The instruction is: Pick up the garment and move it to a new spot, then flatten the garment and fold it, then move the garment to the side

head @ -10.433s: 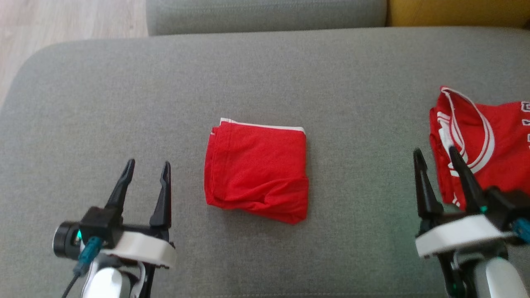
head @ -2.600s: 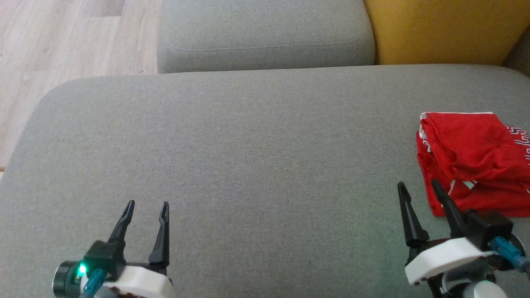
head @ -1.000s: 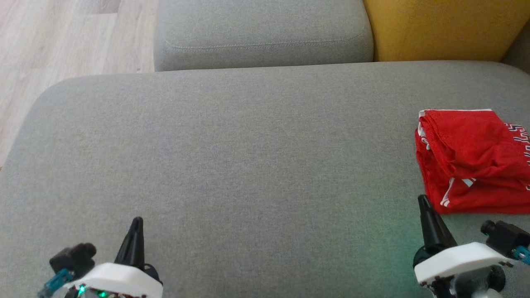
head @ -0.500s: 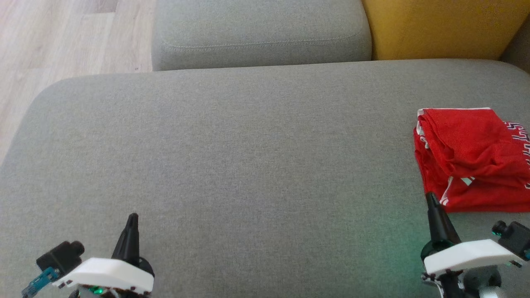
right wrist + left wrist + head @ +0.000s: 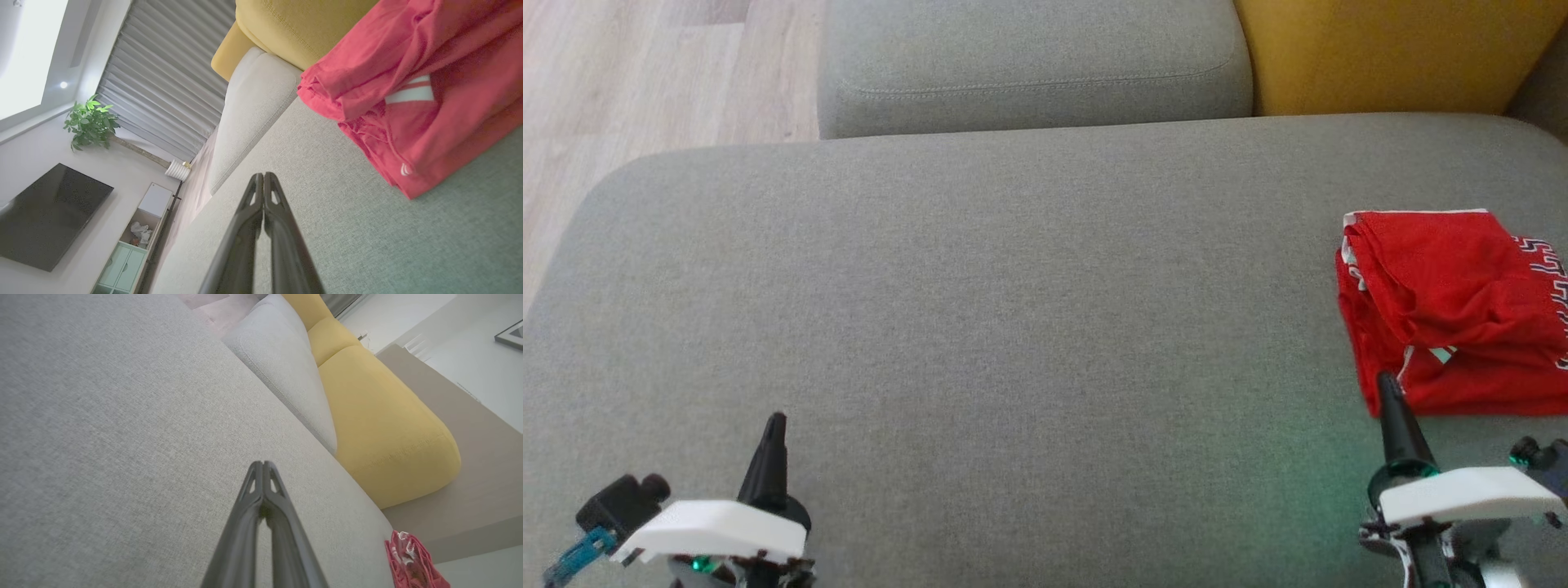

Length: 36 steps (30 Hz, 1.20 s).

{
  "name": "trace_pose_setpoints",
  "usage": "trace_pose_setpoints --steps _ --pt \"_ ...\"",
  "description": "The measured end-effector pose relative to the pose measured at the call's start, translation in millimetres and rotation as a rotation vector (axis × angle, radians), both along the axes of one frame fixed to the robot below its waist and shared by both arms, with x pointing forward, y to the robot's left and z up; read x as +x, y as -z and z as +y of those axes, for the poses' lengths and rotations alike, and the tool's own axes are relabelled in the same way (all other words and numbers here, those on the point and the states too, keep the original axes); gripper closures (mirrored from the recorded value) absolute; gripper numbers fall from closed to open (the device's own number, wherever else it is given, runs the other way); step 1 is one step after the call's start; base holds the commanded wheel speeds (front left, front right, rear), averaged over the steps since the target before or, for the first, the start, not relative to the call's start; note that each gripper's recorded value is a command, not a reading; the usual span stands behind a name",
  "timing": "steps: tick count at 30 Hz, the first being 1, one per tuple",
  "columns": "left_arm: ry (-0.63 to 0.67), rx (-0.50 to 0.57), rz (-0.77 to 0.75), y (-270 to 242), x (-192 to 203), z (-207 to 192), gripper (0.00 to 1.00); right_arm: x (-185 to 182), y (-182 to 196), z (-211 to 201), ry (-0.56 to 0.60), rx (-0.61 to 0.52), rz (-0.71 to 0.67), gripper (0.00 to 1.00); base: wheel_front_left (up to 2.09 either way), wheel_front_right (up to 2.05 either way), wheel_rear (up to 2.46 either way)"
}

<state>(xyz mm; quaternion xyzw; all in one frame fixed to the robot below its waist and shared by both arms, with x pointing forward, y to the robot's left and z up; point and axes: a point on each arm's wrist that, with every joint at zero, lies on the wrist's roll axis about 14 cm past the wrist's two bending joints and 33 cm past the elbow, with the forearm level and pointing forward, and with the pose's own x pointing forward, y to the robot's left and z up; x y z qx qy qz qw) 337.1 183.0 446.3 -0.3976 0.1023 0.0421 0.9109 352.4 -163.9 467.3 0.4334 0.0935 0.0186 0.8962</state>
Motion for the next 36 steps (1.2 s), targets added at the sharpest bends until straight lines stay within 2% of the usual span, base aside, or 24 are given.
trace_pose_setpoints --steps 36 --pt "-0.061 -0.453 -0.038 -13.2 21.5 0.5 1.0 14.2 -7.6 -24.4 0.142 0.409 -0.013 1.0 0.0 0.0 0.0"
